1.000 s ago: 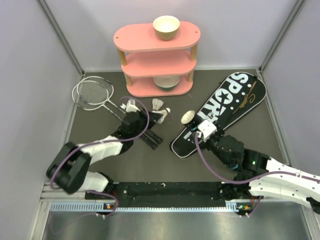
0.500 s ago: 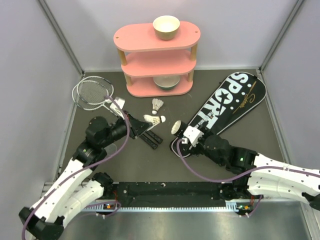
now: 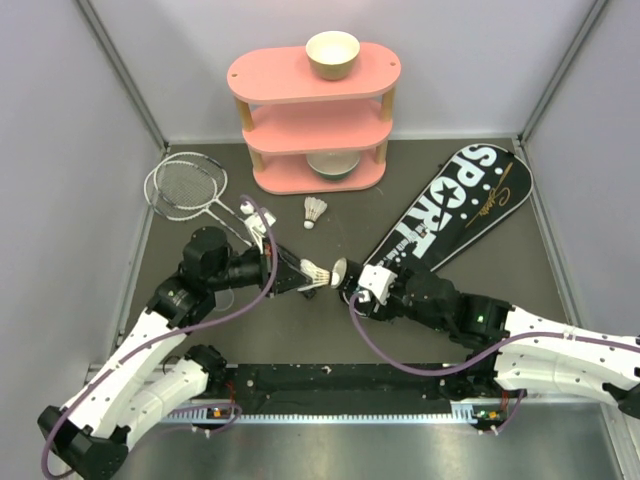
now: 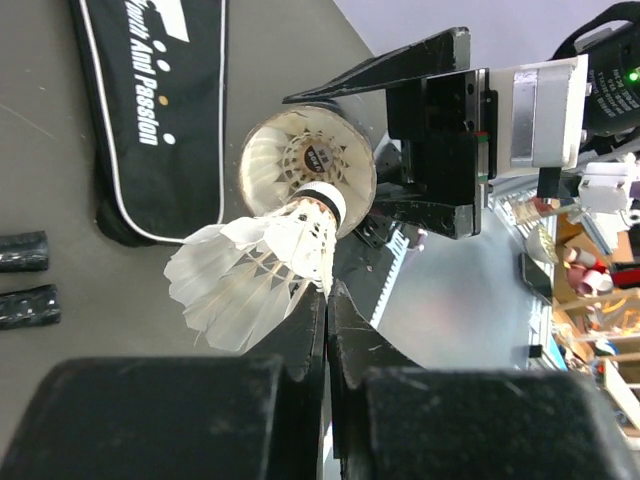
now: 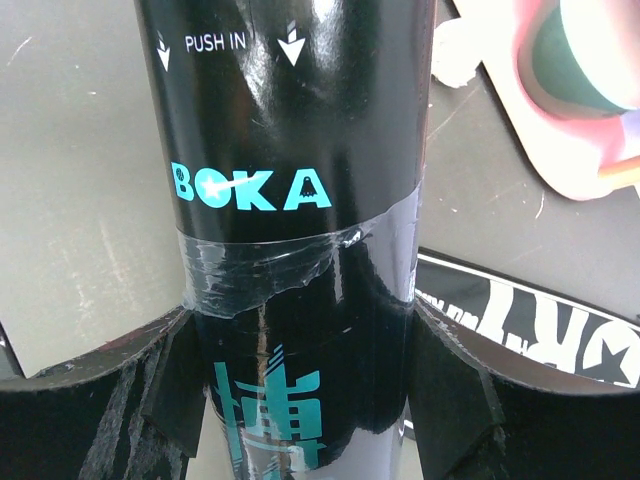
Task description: Pack up the badminton gear
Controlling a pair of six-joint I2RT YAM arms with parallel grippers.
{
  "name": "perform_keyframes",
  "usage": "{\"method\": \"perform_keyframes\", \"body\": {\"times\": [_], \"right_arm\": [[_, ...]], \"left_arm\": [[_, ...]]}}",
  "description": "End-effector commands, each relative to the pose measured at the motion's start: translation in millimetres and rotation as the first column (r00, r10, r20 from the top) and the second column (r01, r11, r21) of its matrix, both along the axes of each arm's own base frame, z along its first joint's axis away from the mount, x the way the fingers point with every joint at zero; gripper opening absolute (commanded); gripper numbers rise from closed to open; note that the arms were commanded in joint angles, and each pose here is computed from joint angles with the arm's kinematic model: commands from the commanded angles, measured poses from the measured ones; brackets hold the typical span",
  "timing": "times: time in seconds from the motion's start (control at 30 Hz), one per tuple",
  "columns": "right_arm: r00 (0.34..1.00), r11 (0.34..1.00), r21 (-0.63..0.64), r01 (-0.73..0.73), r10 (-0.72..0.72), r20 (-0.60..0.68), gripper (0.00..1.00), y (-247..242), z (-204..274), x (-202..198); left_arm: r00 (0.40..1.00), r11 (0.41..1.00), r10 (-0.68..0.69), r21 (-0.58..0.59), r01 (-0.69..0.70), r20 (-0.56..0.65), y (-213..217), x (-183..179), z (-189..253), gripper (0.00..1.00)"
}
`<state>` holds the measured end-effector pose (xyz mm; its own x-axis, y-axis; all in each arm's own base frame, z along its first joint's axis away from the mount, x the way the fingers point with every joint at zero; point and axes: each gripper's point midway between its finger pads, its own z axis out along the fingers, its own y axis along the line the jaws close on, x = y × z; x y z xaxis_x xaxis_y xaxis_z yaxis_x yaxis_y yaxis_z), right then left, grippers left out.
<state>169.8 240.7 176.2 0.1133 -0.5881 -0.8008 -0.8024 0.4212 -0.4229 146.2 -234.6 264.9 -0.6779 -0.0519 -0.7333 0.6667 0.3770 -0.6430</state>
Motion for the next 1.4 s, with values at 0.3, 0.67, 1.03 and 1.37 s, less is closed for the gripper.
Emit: {"method": "perform_keyframes", "body": {"times": [0.3, 0.67, 1.03, 1.37], "right_arm": [[0.995, 0.983, 0.161, -0.092, 0.086, 0.045, 0.01, 23.3, 42.1, -10.5], [0.995, 0.974, 0.205, -0.092, 0.084, 0.049, 0.00, 20.0, 49.7, -13.4], [0.995, 0.973, 0.208, -0.100, 0.092, 0.047, 0.00, 20.7, 49.4, -15.1], [0.991, 0.968, 0.218, -0.127, 0.118, 0.057, 0.00, 23.7, 52.0, -18.9]], "left_arm": [[0.984, 0.977, -0.179, -0.117, 0.179, 0.014, -42.6, -19.1, 30.6, 0.00], [0.968, 0.953, -0.251, -0.169, 0.250, 0.017, -59.2, -29.9, 39.7, 0.30], [0.969, 0.952, -0.244, -0.183, 0.247, 0.037, -60.0, -28.6, 43.4, 0.62], [0.950, 0.922, -0.313, -0.246, 0.299, -0.019, -88.7, -19.0, 43.3, 0.71]]}}
